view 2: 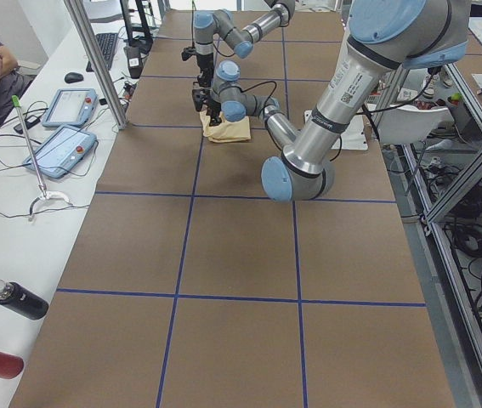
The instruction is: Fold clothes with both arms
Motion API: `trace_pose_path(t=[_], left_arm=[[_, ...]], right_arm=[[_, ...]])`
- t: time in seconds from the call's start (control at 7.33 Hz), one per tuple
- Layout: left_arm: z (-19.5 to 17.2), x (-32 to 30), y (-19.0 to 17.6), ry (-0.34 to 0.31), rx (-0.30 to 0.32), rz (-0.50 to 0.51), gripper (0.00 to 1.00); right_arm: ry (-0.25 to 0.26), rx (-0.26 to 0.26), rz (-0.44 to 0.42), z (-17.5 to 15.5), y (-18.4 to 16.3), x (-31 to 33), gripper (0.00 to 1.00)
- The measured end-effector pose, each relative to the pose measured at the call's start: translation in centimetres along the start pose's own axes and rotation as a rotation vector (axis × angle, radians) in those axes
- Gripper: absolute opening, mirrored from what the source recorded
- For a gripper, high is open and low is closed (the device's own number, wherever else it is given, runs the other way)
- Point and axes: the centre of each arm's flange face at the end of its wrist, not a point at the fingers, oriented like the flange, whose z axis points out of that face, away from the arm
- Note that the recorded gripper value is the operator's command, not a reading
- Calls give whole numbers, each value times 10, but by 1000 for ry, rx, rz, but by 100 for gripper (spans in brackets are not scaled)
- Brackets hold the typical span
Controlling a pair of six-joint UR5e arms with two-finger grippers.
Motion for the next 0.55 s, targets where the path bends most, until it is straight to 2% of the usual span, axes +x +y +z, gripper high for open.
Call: trace_pose_path(t=[0.27, 0.41, 0.55], left_arm=[[-32, -15, -17, -42, 27, 54, 100], [-52, -24, -17, -73, 32, 89, 100], [-73, -32, -20, -91, 41, 116, 100]], right_arm=[[-34, 2, -32, -15, 8, -9, 100], [-49, 6, -63, -16, 29, -17, 100], [-38, 27, -101, -5, 60, -25, 100]])
